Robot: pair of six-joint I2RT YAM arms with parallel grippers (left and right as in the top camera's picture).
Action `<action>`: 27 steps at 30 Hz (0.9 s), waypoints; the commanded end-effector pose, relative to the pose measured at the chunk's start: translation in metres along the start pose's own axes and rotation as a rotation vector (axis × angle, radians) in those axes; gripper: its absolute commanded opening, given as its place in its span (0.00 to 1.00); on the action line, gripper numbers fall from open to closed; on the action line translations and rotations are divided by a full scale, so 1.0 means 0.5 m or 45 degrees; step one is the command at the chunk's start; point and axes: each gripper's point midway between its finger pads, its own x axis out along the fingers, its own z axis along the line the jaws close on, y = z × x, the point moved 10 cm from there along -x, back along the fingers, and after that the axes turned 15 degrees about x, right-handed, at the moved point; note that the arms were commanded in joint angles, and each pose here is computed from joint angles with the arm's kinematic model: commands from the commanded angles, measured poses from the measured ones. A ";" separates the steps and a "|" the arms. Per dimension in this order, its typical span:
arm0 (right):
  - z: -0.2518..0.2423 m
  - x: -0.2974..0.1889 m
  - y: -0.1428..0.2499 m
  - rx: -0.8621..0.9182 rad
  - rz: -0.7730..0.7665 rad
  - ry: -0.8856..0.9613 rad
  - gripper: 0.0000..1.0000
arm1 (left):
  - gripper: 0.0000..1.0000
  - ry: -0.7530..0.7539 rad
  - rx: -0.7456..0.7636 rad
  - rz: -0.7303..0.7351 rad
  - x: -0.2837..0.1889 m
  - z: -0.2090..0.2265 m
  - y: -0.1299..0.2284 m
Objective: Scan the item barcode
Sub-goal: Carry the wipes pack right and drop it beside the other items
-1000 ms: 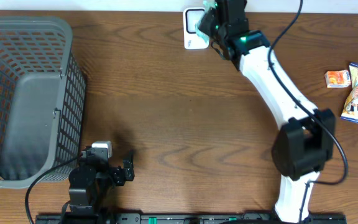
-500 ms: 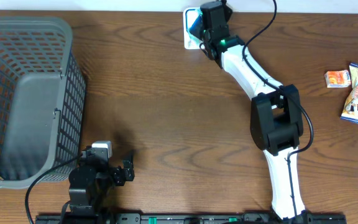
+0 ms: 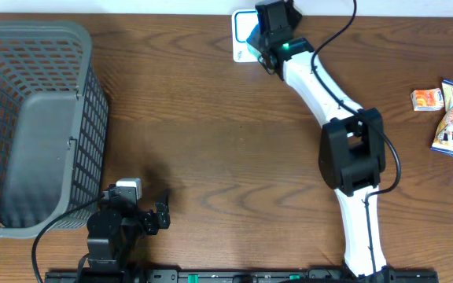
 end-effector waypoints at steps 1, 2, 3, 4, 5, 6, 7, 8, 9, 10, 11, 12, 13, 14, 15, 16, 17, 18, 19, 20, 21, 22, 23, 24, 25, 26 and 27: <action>0.002 -0.170 -0.145 0.105 -0.235 0.067 0.01 | 0.98 0.014 -0.015 0.015 0.005 -0.001 0.008; -0.022 -0.201 -0.165 0.100 -0.237 0.155 0.01 | 0.98 0.014 -0.015 0.015 0.005 -0.001 0.008; -0.048 -0.232 -0.184 0.096 -0.250 0.251 0.01 | 0.98 0.014 -0.015 0.015 0.005 -0.001 0.008; -0.077 -0.258 -0.204 0.094 -0.278 0.355 0.01 | 0.98 0.014 -0.015 0.015 0.005 -0.001 0.008; -0.106 -0.278 -0.225 0.090 -0.317 0.460 0.01 | 0.98 0.014 -0.015 0.015 0.005 -0.001 0.008; -0.136 -0.294 -0.247 0.090 -0.349 0.558 0.01 | 0.98 0.014 -0.015 0.015 0.005 -0.001 0.008; -0.170 -0.302 -0.269 0.091 -0.368 0.667 0.01 | 0.98 0.014 -0.015 0.015 0.005 -0.001 0.008; -0.202 -0.308 -0.289 0.097 -0.379 0.761 0.01 | 0.98 0.014 -0.015 0.015 0.005 -0.001 0.008; -0.235 -0.312 -0.309 0.104 -0.385 0.857 0.01 | 0.98 0.014 -0.015 0.015 0.005 -0.001 0.008; -0.269 -0.310 -0.327 0.116 -0.382 0.948 0.01 | 0.98 0.014 -0.015 0.015 0.005 -0.001 0.008; -0.309 -0.306 -0.346 0.143 -0.366 1.032 0.01 | 0.98 0.014 -0.015 0.015 0.005 -0.001 0.008; -0.342 -0.296 -0.360 0.174 -0.346 1.086 0.01 | 0.98 0.014 -0.015 0.015 0.005 -0.001 0.008; -0.374 -0.285 -0.372 0.211 -0.325 1.126 0.02 | 0.98 0.014 -0.015 0.015 0.005 -0.001 0.008; -0.412 -0.266 -0.381 0.250 -0.300 1.169 0.01 | 0.98 0.014 -0.015 0.015 0.005 -0.001 0.008; -0.438 -0.252 -0.386 0.280 -0.281 1.192 0.01 | 0.98 0.014 -0.015 0.015 0.005 -0.001 0.008; -0.468 -0.234 -0.388 0.316 -0.253 1.212 0.01 | 0.98 0.014 -0.015 0.015 0.005 -0.001 0.008; -0.498 -0.215 -0.388 0.345 -0.218 1.228 0.01 | 0.98 0.014 -0.015 0.015 0.005 -0.001 0.008; -0.527 -0.198 -0.385 0.365 -0.184 1.247 0.01 | 0.98 0.014 -0.015 0.015 0.005 -0.001 0.008; -0.546 -0.188 -0.383 0.381 -0.167 1.255 0.01 | 0.98 0.014 -0.015 0.015 0.005 -0.001 0.008; -0.563 -0.178 -0.381 0.398 -0.154 1.256 0.01 | 0.98 0.014 -0.015 0.015 0.005 -0.001 0.008; -0.572 -0.174 -0.381 0.409 -0.147 1.247 0.01 | 0.98 0.014 -0.015 0.015 0.005 -0.001 0.008; -0.574 -0.173 -0.383 0.416 -0.144 1.240 0.29 | 0.98 0.014 -0.015 0.015 0.005 -0.001 0.008; -0.573 -0.173 -0.388 0.425 -0.152 1.225 0.81 | 0.98 0.014 -0.015 0.015 0.005 -0.001 0.008; -0.568 -0.177 -0.393 0.427 -0.159 1.214 0.99 | 0.98 0.014 -0.015 0.015 0.005 -0.001 0.008; -0.557 -0.186 -0.404 0.402 -0.160 1.193 0.99 | 0.98 0.014 -0.015 0.015 0.005 -0.001 0.008; -0.549 -0.194 -0.410 0.391 -0.157 1.178 0.99 | 0.98 0.014 -0.015 0.015 0.005 -0.001 0.008; -0.538 -0.206 -0.418 0.384 -0.162 1.163 0.99 | 0.98 0.014 -0.015 0.015 0.005 -0.001 0.008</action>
